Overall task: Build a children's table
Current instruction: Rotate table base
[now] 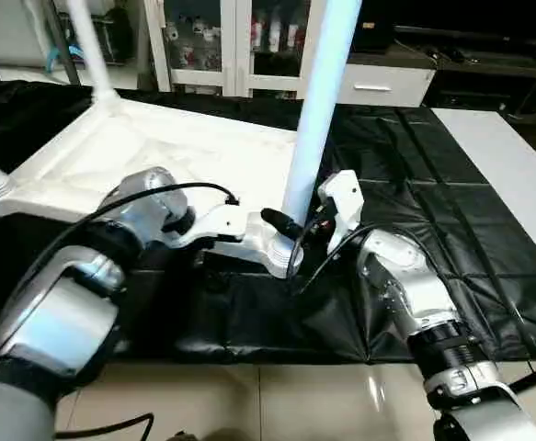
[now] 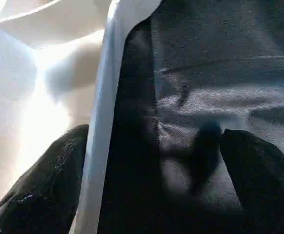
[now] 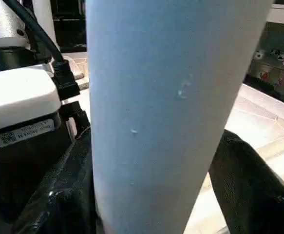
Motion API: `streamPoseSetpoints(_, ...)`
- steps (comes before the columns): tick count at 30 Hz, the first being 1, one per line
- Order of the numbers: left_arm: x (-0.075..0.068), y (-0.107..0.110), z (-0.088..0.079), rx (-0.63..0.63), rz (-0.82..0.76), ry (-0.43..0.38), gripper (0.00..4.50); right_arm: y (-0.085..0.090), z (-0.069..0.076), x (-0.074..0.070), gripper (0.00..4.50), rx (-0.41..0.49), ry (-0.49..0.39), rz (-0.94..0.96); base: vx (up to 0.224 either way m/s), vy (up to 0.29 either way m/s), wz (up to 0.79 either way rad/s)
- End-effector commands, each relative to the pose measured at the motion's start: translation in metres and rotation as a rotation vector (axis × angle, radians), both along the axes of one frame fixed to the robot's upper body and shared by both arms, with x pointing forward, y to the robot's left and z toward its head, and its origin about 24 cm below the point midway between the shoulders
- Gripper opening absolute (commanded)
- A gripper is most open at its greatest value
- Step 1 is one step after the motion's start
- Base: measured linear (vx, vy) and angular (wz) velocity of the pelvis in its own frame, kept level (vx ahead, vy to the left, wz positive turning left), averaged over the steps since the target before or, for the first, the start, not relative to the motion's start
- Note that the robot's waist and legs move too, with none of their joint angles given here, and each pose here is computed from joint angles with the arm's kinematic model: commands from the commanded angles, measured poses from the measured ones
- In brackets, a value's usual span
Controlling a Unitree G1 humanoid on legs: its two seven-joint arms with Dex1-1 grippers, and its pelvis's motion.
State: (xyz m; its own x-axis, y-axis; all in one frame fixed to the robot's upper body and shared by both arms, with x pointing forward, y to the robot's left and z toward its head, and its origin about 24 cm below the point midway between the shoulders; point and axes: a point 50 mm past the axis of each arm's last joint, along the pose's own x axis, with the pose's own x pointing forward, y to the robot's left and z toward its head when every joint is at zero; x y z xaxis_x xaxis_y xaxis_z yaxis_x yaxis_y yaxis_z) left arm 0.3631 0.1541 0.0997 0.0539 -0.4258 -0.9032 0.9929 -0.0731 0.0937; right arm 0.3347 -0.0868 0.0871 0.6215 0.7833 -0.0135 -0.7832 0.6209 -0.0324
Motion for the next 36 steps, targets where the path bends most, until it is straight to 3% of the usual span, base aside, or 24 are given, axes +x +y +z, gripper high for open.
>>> streamPoseSetpoints(1,-0.012,0.018,-0.010,0.015,0.015,0.116,4.46,-0.011,0.006,0.009,3.15,-0.013,-0.012,-0.061,0.000,0.000,0.00)
streamPoseSetpoints(14,-0.036,-0.006,-0.022,-0.184,-0.001,0.104,4.46,-0.001,0.004,0.012,3.15,-0.012,-0.001,-0.037,0.000,0.000,0.00)
streamPoseSetpoints(17,-0.035,-0.014,-0.022,-0.229,-0.007,0.034,4.46,-0.001,0.003,0.012,3.15,-0.014,-0.001,-0.038,0.000,0.000,0.00)
streamPoseSetpoints(20,-0.031,-0.026,-0.017,-0.335,-0.014,-0.091,4.46,-0.003,0.002,0.013,3.15,-0.017,-0.002,-0.047,0.000,0.000,0.00)
streamPoseSetpoints(22,-0.023,-0.038,-0.009,-0.472,0.031,-0.185,4.46,-0.006,0.003,0.011,3.15,-0.012,-0.007,-0.053,0.000,0.000,0.00)
streamPoseSetpoints(27,-0.021,-0.034,-0.010,-0.456,0.055,-0.157,4.46,-0.015,0.006,0.003,3.15,-0.002,-0.020,-0.041,0.000,0.000,0.00)
streamPoseSetpoints(30,-0.021,-0.029,-0.012,-0.436,0.060,-0.134,4.46,-0.025,0.005,-0.008,3.15,-0.007,-0.019,-0.001,0.000,0.000,0.00)
streamPoseSetpoints(36,-0.011,-0.014,-0.014,-0.362,0.103,-0.188,4.46,-0.047,0.001,-0.034,3.15,-0.052,-0.005,0.058,0.000,0.000,0.00)
